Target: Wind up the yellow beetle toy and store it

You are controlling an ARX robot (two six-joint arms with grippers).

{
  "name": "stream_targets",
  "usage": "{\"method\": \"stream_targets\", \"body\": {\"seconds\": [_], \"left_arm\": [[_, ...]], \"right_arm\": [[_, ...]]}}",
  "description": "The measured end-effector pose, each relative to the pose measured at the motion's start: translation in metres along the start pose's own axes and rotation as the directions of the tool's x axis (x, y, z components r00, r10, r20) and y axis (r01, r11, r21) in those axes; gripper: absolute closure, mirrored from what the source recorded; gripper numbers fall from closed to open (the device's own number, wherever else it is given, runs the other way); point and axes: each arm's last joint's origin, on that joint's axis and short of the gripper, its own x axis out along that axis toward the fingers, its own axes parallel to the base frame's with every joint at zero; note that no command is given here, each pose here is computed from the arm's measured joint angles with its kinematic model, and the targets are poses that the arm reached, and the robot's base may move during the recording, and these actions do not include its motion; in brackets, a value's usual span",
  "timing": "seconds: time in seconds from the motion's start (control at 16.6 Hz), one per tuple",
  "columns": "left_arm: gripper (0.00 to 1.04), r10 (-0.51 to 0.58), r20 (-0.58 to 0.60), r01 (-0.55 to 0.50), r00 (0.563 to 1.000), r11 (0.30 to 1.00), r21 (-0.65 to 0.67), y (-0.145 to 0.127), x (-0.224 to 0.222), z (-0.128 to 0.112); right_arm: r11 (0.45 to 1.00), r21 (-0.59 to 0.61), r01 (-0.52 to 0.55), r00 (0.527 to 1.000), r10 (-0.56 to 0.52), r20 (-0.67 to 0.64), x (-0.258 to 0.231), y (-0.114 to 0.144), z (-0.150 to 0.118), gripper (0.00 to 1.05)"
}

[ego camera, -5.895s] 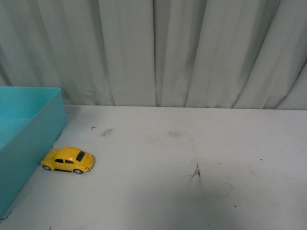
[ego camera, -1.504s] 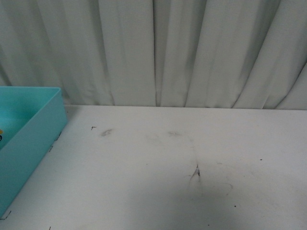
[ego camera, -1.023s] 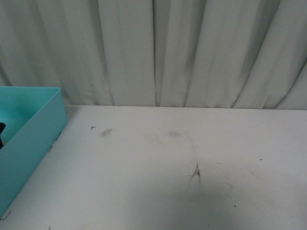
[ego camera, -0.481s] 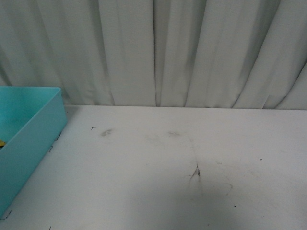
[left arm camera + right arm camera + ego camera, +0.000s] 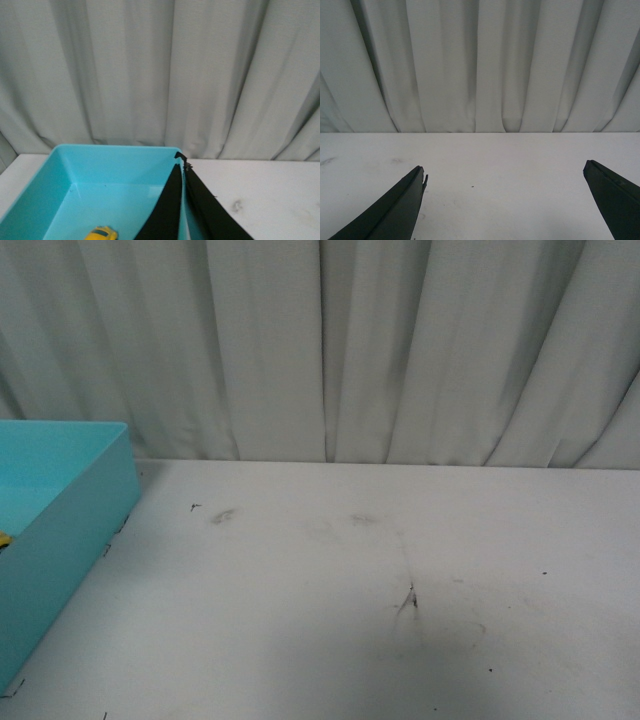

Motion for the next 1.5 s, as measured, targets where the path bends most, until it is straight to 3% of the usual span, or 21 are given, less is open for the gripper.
{"method": "stream_targets", "body": {"seconds": [0.48,0.66,0.72,1.5], "left_arm": [[1.03,-0.022,0.013,0.022,1.000,1.000,0.000,-0.031,-0.061,-0.021],[1.03,-0.003,0.041,0.003,0.999,1.000,0.000,-0.029,-0.075,-0.029],[1.03,-0.004,-0.011,0.004,1.000,1.000,0.000,-0.029,-0.080,-0.038],[1.03,-0.004,0.032,0.004,0.999,1.000,0.000,-0.029,-0.110,-0.029]], "right_arm": [[1.000,0.000,0.000,1.000,0.000,0.000,0.000,0.000,0.000,0.07],[1.000,0.000,0.000,1.000,0.000,0.000,0.000,0.000,0.000,0.07],[1.000,0.000,0.000,1.000,0.000,0.000,0.000,0.000,0.000,0.07],[1.000,0.000,0.000,1.000,0.000,0.000,0.000,0.000,0.000,0.07]]}}
